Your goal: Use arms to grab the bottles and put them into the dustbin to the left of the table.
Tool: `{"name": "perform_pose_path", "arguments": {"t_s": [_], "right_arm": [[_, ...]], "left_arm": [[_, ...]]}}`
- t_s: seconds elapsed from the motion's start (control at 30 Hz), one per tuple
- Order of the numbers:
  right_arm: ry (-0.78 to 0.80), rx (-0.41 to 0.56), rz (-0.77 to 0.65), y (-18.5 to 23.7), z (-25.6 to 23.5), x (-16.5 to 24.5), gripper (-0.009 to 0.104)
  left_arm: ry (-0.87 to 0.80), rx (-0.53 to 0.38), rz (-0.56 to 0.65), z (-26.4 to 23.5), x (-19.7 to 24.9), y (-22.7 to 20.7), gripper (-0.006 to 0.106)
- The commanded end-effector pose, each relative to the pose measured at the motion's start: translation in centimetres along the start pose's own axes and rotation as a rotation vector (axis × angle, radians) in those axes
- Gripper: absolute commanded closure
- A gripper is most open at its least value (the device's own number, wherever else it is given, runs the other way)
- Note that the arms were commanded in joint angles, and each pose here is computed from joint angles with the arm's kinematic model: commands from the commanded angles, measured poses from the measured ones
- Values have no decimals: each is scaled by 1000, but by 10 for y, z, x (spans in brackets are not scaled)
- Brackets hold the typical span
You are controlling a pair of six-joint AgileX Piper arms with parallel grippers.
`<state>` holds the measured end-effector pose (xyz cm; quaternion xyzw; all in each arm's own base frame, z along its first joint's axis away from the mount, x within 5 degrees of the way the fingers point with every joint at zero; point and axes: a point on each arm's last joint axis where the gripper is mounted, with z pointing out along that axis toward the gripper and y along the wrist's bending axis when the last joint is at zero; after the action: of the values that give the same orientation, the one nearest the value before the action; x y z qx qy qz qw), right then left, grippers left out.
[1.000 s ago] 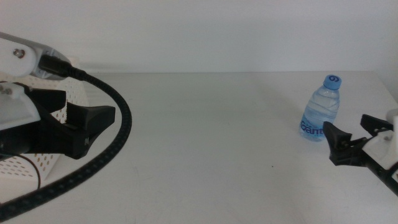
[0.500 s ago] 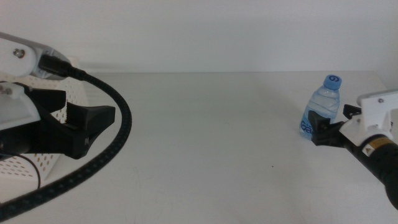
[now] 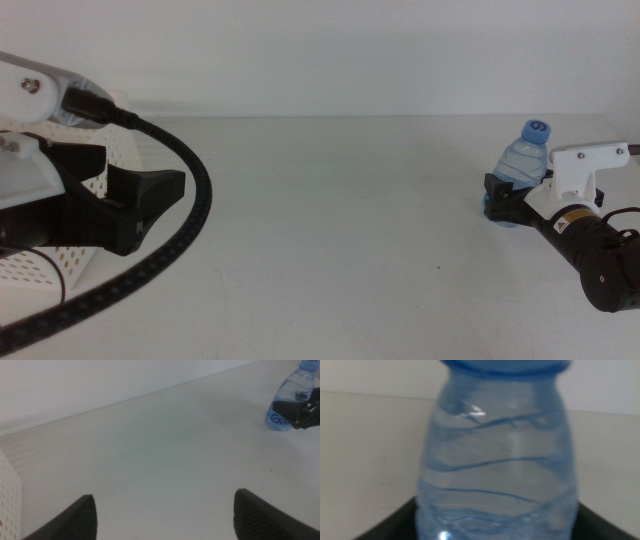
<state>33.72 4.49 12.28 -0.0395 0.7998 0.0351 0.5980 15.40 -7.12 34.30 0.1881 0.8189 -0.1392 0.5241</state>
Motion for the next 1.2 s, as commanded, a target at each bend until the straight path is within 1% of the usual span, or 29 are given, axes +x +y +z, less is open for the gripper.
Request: {"name": "perform_pose_path", "arguments": {"t_s": [0.0, 0.07, 0.13, 0.17, 0.27, 0.37, 0.4, 0.6, 0.77, 0.9, 1.0, 1.17], "right_arm": [[-160, 15, 0, -3, -1, -29, 40], [-173, 13, 1, -2, -1, -30, 64], [-193, 4, -2, -1, -2, -32, 92], [-198, -4, 4, 0, -2, -32, 95], [-211, -84, -24, 9, -5, -37, 95], [-246, -198, -72, 31, -9, -49, 95], [-259, -279, -116, 49, -10, -60, 95], [-192, -478, -142, 108, 2, -94, 95], [-255, -613, -175, 158, 10, -123, 95], [-279, -665, -194, 188, 24, -130, 95], [-260, -674, -204, 201, 37, -123, 95], [-228, -687, -200, 210, 53, -103, 95]], "left_arm": [[-96, -4, -18, -6, -14, 0, 10], [-98, -4, -18, -6, -14, 0, 10], [-98, -4, -18, -6, -14, 0, 10], [-98, -4, -18, -6, -14, 0, 10], [-98, -4, -18, -6, -14, 0, 10], [-98, -4, -18, -6, -14, 0, 10], [-98, -4, -18, -6, -14, 0, 10], [-98, -4, -18, -6, -14, 0, 10], [-98, -4, -18, -6, -14, 0, 10], [-98, -4, -18, -6, -14, 0, 10], [-98, -4, -18, -6, -14, 0, 10], [-98, -4, -18, -6, -14, 0, 10]]}}
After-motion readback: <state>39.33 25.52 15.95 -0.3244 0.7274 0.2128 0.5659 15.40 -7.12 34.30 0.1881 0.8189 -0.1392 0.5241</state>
